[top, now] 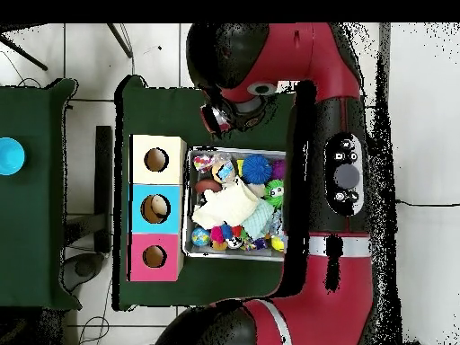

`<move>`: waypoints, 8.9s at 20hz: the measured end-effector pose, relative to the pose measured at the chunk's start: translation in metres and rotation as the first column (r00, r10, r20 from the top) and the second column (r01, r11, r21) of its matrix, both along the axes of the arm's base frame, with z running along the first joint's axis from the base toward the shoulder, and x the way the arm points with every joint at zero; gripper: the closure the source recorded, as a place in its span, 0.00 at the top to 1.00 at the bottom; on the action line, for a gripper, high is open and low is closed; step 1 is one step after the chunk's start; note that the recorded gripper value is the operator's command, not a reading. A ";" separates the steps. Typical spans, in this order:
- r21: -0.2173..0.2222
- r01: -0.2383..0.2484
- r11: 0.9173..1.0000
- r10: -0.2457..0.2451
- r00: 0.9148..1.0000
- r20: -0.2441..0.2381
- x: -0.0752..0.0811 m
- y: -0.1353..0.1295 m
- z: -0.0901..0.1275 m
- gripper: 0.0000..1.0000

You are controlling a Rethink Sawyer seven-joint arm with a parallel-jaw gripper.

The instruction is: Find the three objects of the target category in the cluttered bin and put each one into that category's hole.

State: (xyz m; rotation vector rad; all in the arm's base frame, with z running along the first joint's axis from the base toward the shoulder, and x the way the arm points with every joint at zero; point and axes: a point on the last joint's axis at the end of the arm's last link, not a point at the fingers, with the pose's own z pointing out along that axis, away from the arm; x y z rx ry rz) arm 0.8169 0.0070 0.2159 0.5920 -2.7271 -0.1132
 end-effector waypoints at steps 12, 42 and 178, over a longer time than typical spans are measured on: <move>-0.027 0.023 0.999 -0.020 0.995 0.094 -0.019 -0.048 0.023 1.00; 0.006 -0.013 1.000 0.012 0.996 0.090 -0.146 -0.005 0.048 1.00; 0.061 0.399 0.915 -0.400 0.878 0.264 -0.099 -0.009 -0.076 1.00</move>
